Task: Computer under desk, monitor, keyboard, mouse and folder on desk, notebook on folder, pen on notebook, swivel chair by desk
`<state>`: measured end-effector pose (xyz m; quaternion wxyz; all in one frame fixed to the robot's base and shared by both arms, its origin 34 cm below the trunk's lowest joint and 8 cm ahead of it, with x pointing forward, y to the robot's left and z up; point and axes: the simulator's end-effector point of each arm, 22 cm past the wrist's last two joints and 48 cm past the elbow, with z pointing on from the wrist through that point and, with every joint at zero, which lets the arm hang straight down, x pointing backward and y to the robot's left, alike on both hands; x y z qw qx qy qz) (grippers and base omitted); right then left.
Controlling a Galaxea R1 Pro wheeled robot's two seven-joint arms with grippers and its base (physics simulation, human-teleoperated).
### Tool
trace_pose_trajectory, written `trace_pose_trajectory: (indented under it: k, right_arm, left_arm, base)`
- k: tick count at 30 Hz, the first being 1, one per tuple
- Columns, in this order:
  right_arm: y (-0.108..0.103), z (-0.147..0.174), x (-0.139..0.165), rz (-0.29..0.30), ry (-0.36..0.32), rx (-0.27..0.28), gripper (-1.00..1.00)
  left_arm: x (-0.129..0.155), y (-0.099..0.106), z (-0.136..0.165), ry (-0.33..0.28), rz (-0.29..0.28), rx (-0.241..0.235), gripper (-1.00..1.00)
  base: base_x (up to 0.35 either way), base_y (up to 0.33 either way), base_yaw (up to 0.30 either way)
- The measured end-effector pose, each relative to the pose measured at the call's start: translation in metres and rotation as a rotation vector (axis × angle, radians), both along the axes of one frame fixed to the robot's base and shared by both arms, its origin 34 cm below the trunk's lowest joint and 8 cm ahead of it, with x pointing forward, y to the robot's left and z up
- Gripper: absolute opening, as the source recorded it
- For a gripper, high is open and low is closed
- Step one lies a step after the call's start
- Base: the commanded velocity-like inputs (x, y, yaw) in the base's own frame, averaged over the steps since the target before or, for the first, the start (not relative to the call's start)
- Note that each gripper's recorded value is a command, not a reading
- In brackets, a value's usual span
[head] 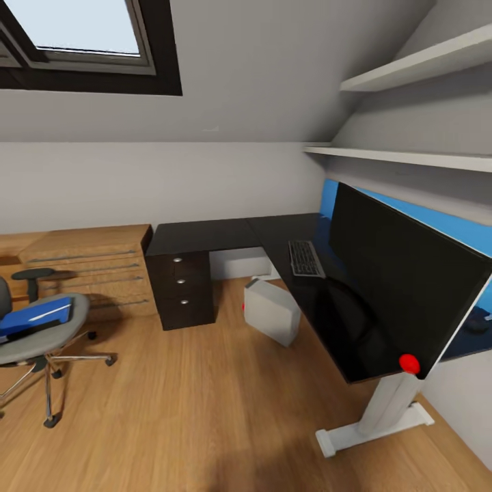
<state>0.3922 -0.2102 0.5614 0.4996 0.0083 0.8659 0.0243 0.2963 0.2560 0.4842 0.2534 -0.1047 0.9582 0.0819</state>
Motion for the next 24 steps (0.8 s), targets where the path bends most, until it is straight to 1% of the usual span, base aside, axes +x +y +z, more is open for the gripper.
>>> trace_pose_trajectory:
  k: [6,14,15,20,24]
  right_arm:
    - [-0.0048,-0.0015,-0.0009,-0.022,0.008,-0.004,1.0]
    - [-0.0033,-0.0017,-0.0011,-0.02,0.009,-0.002,1.0]
    - [-0.0004,-0.0012,-0.0008,-0.02,0.007,0.002,1.0]
    - [-0.0017,-0.0014,-0.0008,-0.026,0.008,0.002,1.0]
    - [-0.0021,-0.0014,-0.0008,-0.027,0.008,0.001,1.0]
  left_arm:
    - [-0.0002,0.0002,-0.0001,0.0,0.0,0.001,1.0]
    - [-0.0002,0.0003,-0.0001,0.0,0.0,0.001,1.0]
    - [-0.0002,0.0003,-0.0001,0.0,0.0,0.001,1.0]
    - [-0.0002,0.0003,-0.0001,0.0,0.0,0.001,1.0]
    - [-0.0004,0.0043,-0.0002,0.002,0.0,0.006,1.0]
  base:
    - [-0.08,-0.306,-0.007]
    - [-0.074,-0.315,-0.001]
    - [-0.074,-0.316,0.0]
    - [-0.074,-0.316,0.0]
    - [-0.074,-0.316,0.0]
